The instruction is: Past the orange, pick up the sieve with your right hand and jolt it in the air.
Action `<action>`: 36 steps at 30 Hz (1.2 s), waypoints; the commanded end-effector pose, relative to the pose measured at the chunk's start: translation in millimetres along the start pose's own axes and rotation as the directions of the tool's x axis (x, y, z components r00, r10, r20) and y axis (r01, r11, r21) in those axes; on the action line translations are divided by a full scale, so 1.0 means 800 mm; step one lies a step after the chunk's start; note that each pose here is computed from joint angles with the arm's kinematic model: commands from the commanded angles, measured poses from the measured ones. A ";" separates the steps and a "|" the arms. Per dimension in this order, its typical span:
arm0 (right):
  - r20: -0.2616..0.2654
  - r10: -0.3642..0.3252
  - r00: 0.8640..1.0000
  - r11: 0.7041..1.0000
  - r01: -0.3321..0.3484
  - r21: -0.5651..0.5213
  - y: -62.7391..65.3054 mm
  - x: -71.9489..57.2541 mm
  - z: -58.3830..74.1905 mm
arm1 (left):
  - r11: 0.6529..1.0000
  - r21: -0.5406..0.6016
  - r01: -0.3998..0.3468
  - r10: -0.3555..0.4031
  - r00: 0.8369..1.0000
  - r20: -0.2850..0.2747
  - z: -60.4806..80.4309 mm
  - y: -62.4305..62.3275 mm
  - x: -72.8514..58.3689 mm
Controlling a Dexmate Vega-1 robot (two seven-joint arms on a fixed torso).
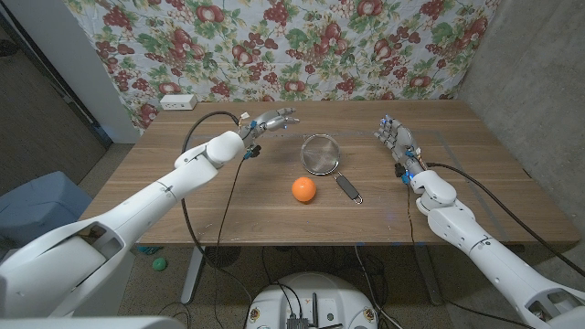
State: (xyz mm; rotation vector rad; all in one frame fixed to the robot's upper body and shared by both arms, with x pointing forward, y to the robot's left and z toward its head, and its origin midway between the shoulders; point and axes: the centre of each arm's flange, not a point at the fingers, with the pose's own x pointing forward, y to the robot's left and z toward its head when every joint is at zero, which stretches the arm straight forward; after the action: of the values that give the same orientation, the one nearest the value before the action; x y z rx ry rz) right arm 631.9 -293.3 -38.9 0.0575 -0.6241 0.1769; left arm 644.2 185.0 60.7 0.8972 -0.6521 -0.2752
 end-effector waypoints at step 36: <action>0.008 -0.017 1.000 1.000 0.016 0.013 -0.008 -0.016 -0.005 | 0.974 0.175 0.146 -0.141 0.989 -0.041 0.023 -0.029 0.033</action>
State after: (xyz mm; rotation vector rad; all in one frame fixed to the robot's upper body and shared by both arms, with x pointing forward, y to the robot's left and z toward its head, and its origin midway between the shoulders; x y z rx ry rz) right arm 627.3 -298.9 -47.0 0.0744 -0.6300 0.1649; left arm 655.0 155.0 60.9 1.0712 -0.5984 -0.3501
